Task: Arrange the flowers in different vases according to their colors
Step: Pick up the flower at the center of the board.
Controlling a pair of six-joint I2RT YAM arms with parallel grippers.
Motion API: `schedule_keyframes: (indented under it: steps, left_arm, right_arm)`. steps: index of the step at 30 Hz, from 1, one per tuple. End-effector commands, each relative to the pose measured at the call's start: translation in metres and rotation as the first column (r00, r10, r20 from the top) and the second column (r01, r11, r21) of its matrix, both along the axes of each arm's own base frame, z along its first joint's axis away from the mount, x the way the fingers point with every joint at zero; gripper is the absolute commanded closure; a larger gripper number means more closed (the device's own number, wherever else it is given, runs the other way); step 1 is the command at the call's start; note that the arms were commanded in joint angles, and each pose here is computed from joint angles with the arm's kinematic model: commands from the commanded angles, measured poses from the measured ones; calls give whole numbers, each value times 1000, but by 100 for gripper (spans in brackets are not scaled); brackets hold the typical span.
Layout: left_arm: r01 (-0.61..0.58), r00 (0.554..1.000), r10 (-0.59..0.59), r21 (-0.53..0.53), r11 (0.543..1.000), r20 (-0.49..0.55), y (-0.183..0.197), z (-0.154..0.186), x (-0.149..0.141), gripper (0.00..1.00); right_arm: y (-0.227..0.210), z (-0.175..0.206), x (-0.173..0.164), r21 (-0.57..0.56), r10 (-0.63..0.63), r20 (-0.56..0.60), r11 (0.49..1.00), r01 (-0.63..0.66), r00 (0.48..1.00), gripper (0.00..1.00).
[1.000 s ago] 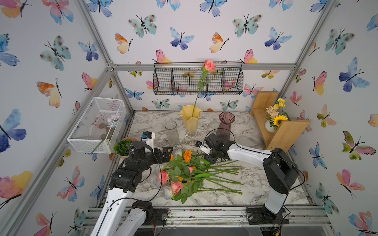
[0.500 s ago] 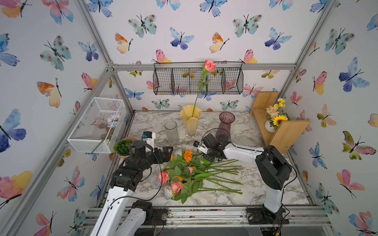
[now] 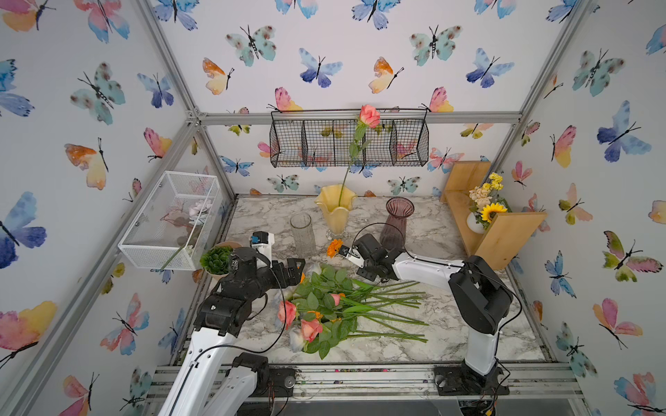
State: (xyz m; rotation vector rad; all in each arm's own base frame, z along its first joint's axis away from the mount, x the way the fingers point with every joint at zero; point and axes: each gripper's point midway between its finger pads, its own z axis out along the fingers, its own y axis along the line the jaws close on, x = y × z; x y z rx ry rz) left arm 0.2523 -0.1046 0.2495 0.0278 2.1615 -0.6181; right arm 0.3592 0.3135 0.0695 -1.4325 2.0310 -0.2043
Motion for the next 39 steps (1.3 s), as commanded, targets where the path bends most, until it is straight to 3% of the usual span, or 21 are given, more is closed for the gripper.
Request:
schedule_keyframes:
  steps: [1, 7, 10, 22, 28, 33, 39]
  left_arm:
    - [-12, 1000, 12, 6, 1000, 8, 2, 0, 2, 1]
    - [-13, 1000, 13, 6, 1000, 11, 2, 0, 2, 1]
    - [-16, 1000, 16, 7, 1000, 11, 3, 0, 1, 1]
    - [-27, 1000, 27, 14, 1000, 9, 5, 1, 2, 1]
    - [-38, 999, 38, 18, 999, -2, 6, -4, 4, 1]
    - [-25, 999, 26, 22, 999, -46, 3, -14, 8, 1]
    - [-2, 1000, 2, 2, 1000, 4, 0, -2, 1, 1]
  right_arm:
    - [10, 59, 17, 87, -16, 128, 996, 5, 992, 98]
    - [19, 119, 19, 220, -16, 235, 975, -37, 972, 97]
    - [27, 162, 16, 336, -30, 279, 940, -68, 960, 97]
    - [27, 316, -3, 691, -151, 341, 710, -138, 928, 97]
    - [3, 393, -11, 783, -266, 430, 585, -210, 863, 97]
    - [-20, 432, 1, 810, -352, 484, 525, -259, 801, 97]
    - [-65, 443, 40, 851, -477, 473, 464, -245, 741, 97]
